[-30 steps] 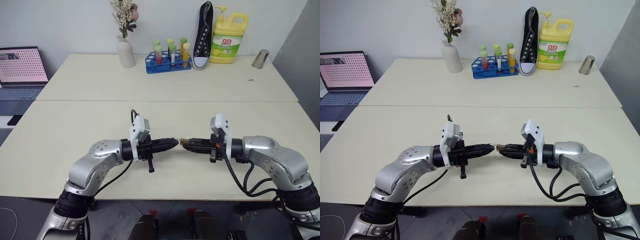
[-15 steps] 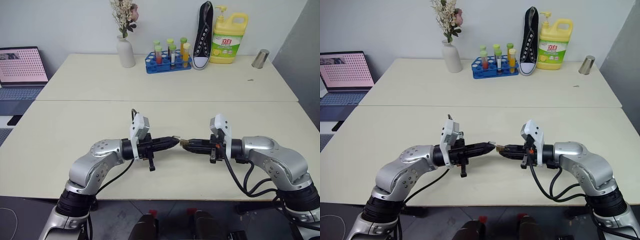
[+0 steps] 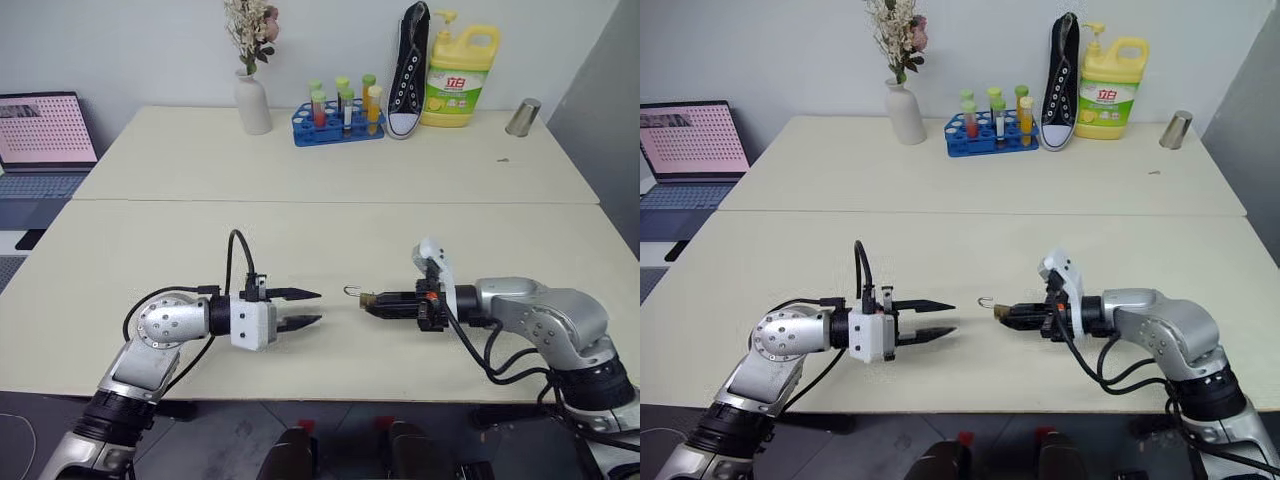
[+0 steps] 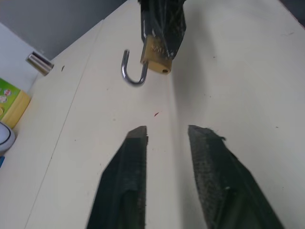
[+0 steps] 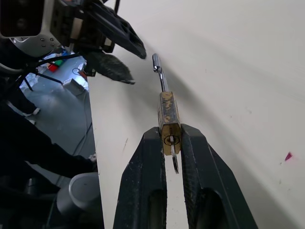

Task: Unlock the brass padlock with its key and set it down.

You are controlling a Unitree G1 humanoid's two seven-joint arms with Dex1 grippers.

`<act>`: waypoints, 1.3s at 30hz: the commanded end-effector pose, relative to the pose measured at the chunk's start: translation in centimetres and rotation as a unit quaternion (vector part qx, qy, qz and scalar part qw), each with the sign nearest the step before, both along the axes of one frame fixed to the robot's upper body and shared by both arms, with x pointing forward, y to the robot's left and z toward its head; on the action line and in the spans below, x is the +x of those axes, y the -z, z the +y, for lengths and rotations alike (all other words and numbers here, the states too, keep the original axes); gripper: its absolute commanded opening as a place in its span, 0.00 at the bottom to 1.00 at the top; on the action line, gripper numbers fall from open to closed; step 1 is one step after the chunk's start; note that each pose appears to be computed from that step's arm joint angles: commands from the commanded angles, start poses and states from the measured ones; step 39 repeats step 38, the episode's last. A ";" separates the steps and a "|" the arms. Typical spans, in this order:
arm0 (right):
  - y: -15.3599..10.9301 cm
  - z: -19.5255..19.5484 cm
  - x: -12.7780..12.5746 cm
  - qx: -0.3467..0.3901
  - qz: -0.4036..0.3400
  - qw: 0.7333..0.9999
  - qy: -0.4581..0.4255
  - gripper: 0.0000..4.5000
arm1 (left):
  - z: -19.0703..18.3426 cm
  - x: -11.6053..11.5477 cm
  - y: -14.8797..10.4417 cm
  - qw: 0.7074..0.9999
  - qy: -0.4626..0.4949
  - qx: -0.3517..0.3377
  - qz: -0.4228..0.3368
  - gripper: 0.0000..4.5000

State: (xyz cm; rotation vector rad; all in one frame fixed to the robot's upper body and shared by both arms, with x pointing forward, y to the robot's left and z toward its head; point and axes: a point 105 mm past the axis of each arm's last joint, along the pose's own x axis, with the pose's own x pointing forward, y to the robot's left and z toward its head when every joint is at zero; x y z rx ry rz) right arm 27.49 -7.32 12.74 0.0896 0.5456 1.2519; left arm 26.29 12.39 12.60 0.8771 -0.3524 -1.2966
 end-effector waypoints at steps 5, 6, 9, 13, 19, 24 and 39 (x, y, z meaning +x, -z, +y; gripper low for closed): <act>2.4 1.7 2.2 -0.039 0.055 0.997 0.030 0.02 | 0.8 -1.0 0.8 1.000 0.001 0.009 -0.015 0.88; 2.7 1.7 2.5 -0.044 0.058 0.997 0.037 0.02 | 0.8 -0.9 0.8 1.000 -0.007 0.002 -0.011 0.94; 2.9 1.6 3.0 -0.048 0.058 0.996 0.043 0.02 | 0.8 -0.8 0.8 1.000 -0.014 -0.005 -0.009 0.98; 3.2 0.5 3.7 -0.075 0.038 0.995 0.055 0.18 | 1.0 -0.5 1.1 0.999 -0.034 -0.017 0.021 1.00; 2.7 -2.4 3.3 -0.156 -0.075 0.984 0.033 0.63 | 1.1 0.2 1.3 0.989 -0.078 -0.044 0.121 1.00; 0.0 -3.5 2.5 -0.157 -0.176 0.971 0.030 0.99 | 1.0 1.1 1.1 0.977 -0.128 -0.046 0.163 1.00; -2.9 -5.9 -2.1 -0.174 -0.262 0.949 0.006 0.99 | 1.0 -0.1 0.7 0.976 -0.092 -0.002 0.196 1.00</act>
